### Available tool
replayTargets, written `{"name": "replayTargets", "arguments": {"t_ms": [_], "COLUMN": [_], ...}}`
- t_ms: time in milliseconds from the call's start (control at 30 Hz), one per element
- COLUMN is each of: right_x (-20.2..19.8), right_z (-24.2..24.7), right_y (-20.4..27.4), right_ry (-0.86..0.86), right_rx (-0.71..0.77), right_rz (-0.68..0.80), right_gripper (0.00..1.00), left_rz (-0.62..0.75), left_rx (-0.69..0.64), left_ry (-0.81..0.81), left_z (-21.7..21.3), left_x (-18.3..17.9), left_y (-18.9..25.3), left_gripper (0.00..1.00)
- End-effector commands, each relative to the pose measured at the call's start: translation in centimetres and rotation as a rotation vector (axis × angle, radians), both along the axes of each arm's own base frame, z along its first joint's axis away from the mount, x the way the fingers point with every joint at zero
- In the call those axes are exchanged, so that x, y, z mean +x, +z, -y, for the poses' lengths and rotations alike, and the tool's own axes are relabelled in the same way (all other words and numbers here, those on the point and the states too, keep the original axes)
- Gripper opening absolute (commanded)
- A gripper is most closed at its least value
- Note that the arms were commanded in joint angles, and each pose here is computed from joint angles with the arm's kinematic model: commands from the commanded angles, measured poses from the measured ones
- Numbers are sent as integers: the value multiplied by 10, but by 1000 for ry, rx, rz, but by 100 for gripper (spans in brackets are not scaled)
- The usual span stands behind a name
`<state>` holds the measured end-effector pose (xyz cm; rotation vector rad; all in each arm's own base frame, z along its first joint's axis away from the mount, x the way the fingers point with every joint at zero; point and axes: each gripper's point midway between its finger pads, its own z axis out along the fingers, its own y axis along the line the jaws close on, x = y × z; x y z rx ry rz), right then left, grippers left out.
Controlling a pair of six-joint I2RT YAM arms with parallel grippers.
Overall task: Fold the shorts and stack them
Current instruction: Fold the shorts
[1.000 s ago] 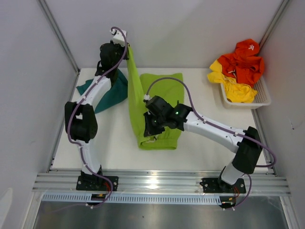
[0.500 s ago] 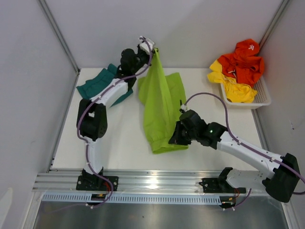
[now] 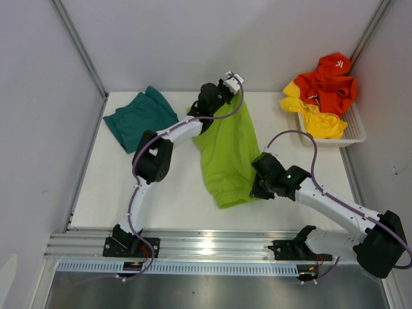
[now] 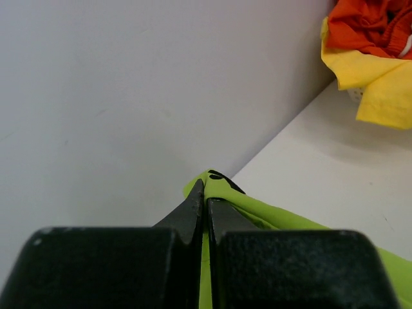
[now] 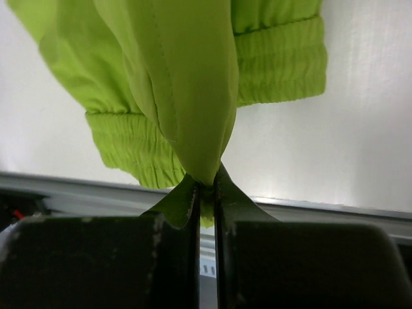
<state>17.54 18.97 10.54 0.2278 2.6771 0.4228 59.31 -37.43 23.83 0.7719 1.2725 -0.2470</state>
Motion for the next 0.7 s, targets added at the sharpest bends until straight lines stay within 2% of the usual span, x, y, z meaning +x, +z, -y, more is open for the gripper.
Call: {"name": "replayTargets", "arguments": {"t_ms": [0, 167, 333, 400, 433, 467, 533, 567, 600, 667], "right_x": [11, 16, 33, 40, 45, 48, 56, 59, 62, 68], "right_z": [30, 45, 55, 66, 68, 74, 79, 84, 88, 98], "right_y": [1, -14, -14, -13, -10, -10, -8, -10, -15, -18], "right_ry": [-11, -7, -25, -48, -59, -67, -85, -91, -94, -121], "right_rx": [-125, -236, -318, -373, -385, -401, -431, -447, -478, -512], "right_rz": [-6, -71, -63, -53, -46, -47, -44, -51, -63, -78], "right_gripper": [0, 2, 2, 2, 2, 3, 19, 27, 40, 48], "left_rz": [119, 156, 205, 201, 194, 199, 203, 208, 210, 219], "left_rx": [-34, 25, 52, 53, 51, 47, 24, 15, 2, -13], "left_ry": [102, 134, 195, 202, 198, 195, 200, 205, 218, 253], "left_z": [-7, 7, 10, 10, 11, 12, 13, 13, 11, 6], "left_x": [19, 31, 40, 42, 42, 43, 43, 43, 43, 44], "left_y": [46, 35, 25, 16, 10, 10, 12, 14, 17, 25], "left_gripper": [0, 0, 1, 8, 14, 39, 68, 99, 99, 99]}}
